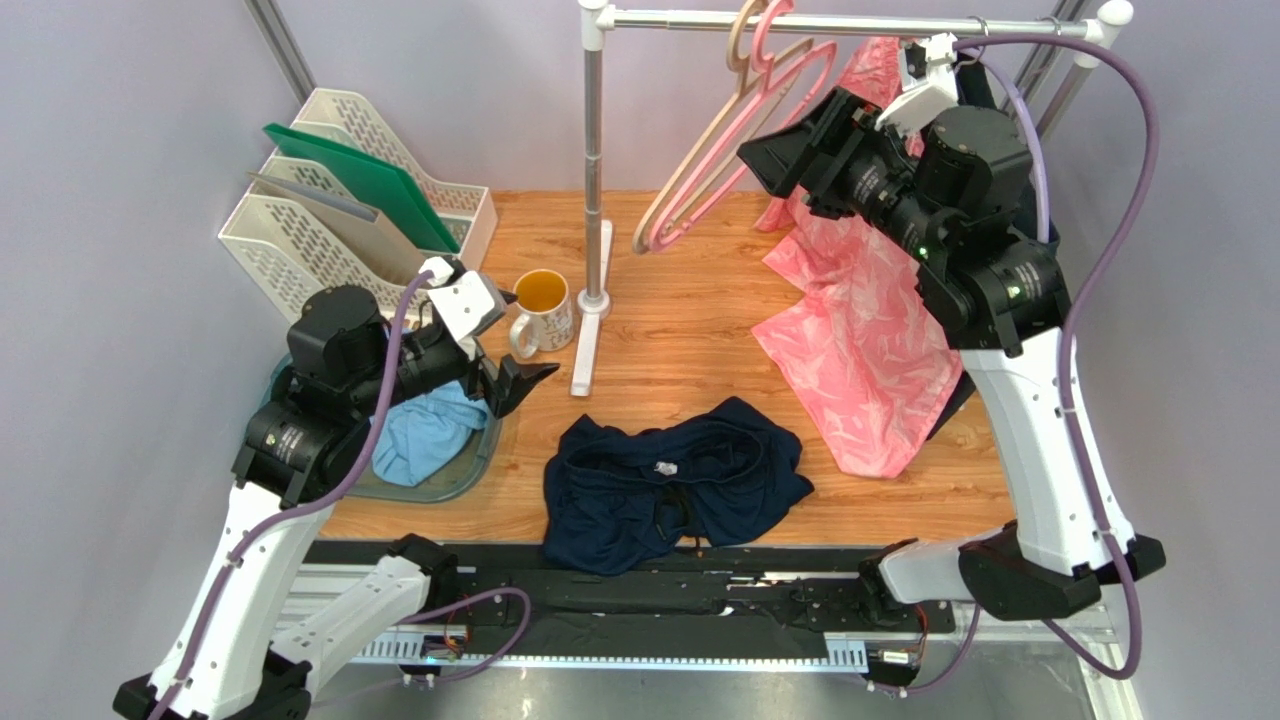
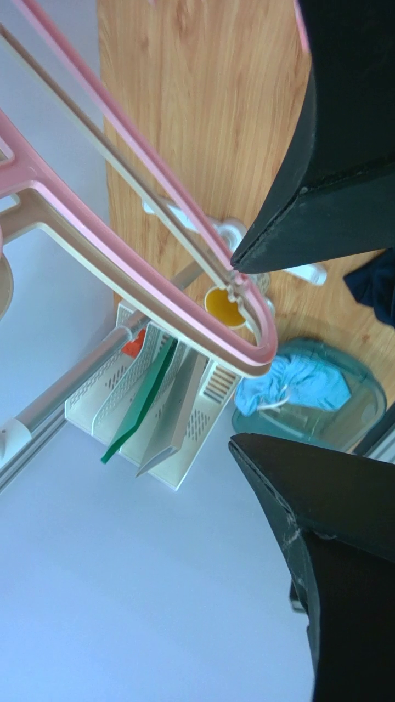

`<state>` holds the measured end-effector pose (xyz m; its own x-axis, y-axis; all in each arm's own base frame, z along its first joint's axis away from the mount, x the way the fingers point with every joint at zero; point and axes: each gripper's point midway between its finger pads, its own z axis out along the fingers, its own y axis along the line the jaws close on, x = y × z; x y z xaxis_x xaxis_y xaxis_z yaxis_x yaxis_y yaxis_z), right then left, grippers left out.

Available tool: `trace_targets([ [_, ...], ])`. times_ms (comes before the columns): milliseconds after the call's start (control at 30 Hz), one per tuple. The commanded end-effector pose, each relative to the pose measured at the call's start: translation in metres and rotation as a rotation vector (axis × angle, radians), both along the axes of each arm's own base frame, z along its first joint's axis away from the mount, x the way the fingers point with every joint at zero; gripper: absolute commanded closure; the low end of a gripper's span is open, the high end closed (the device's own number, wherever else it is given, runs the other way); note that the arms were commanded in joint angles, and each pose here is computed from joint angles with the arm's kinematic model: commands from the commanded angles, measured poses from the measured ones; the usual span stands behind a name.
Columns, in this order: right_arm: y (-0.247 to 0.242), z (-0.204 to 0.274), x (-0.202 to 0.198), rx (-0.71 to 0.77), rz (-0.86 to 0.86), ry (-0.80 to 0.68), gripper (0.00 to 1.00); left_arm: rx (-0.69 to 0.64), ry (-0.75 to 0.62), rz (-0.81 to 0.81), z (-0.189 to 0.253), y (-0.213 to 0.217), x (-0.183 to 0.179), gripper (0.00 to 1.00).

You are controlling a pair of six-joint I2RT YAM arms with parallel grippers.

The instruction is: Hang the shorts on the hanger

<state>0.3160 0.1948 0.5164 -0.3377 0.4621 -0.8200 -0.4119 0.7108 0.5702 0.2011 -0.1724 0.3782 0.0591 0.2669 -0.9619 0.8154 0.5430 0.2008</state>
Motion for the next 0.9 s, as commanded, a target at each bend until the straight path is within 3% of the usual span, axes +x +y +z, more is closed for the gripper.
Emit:
trace_targets([
  [0, 0.016, 0.017, 0.010, 0.199, 0.062, 0.023, 0.24, -0.060, -0.035, 0.020, 0.020, 0.003, -0.001, 0.01],
  [233, 0.027, 0.003, 0.037, 0.234, 0.061, 0.041, 0.35, -0.056, -0.038, 0.011, 0.017, 0.003, -0.003, 0.01],
  [733, 0.040, -0.032, 0.082, 0.263, 0.030, 0.141, 0.37, -0.041, -0.031, 0.014, 0.006, 0.006, -0.006, 0.01],
  [867, 0.033, -0.046, 0.091, 0.264, -0.001, 0.174, 0.43, -0.037, -0.026, 0.008, 0.004, 0.005, -0.006, 0.01],
])
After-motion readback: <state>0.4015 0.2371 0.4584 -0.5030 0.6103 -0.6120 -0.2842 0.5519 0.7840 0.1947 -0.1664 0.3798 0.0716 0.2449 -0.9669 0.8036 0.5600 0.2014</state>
